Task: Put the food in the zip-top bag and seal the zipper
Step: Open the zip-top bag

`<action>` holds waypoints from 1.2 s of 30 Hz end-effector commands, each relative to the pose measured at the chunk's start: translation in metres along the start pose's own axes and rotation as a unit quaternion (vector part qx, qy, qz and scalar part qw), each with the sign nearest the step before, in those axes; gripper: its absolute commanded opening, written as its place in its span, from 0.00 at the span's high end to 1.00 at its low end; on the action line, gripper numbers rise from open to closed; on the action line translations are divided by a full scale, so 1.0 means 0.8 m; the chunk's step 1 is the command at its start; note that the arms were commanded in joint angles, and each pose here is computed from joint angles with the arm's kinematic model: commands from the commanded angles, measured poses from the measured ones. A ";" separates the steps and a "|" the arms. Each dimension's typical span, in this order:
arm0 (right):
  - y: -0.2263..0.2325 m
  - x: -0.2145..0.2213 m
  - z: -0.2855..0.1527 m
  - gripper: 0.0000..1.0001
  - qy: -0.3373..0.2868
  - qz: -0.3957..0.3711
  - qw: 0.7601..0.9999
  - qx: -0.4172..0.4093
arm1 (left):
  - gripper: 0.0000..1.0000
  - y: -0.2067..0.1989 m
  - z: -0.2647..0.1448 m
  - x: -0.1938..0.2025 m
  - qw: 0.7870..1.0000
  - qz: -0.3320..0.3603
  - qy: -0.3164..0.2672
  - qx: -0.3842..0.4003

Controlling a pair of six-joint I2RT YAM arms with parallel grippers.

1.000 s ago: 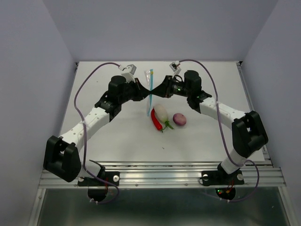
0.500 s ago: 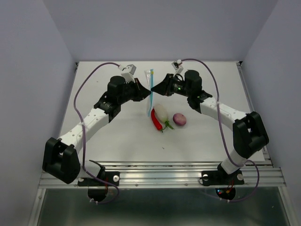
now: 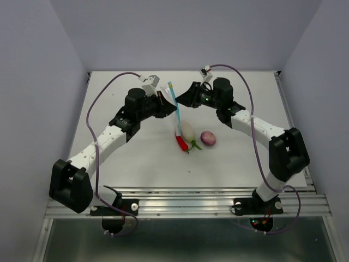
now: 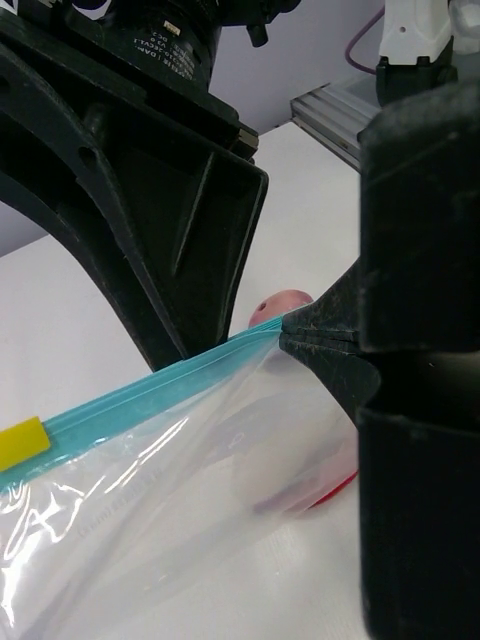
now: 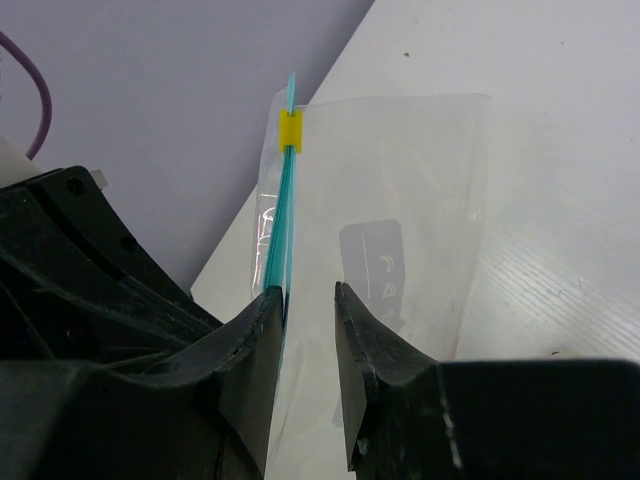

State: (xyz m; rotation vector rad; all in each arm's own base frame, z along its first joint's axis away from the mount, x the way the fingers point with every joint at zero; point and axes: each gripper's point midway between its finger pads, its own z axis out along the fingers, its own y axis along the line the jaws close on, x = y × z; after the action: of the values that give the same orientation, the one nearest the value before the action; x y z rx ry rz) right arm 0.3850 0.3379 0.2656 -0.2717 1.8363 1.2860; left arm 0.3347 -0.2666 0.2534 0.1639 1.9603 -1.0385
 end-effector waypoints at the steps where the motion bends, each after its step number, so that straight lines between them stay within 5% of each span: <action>1: 0.034 -0.008 0.002 0.66 0.010 -0.018 0.998 -0.056 | 1.00 -0.025 -0.007 -0.028 0.999 0.026 -0.035 0.030; 8: 0.029 0.016 0.003 0.67 0.042 0.002 0.997 -0.069 | 1.00 -0.024 -0.007 -0.036 0.998 0.033 -0.043 0.020; 9: 0.028 0.017 0.003 0.69 0.042 0.000 0.997 -0.068 | 1.00 -0.021 -0.007 -0.036 0.998 0.034 -0.042 0.016; 12: 0.031 0.017 -0.001 0.98 0.042 -0.006 0.997 -0.072 | 1.00 -0.015 -0.006 -0.035 0.999 0.033 -0.043 0.003; 18: 0.015 0.014 -0.001 0.99 0.031 -0.030 0.998 -0.038 | 1.00 -0.007 -0.009 -0.034 0.999 0.027 -0.042 -0.016; 23: -0.059 -0.003 -0.009 0.99 0.014 -0.079 0.988 0.130 | 1.00 0.035 -0.021 -0.033 0.992 0.008 -0.047 -0.118; 26: -0.108 -0.022 -0.031 0.99 -0.011 -0.123 0.961 0.247 | 1.00 0.075 -0.037 -0.037 0.975 -0.001 -0.067 -0.211; 36: -0.157 -0.058 -0.086 0.99 -0.062 -0.165 0.899 0.400 | 1.00 0.120 -0.062 -0.037 0.943 -0.014 -0.074 -0.325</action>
State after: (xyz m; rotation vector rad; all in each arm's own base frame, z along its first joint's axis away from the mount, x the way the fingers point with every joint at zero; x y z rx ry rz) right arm 0.4384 0.2535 0.1833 -0.1434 2.0528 0.4770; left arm 0.3611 -0.1858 0.2060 -0.2027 2.1247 -0.4762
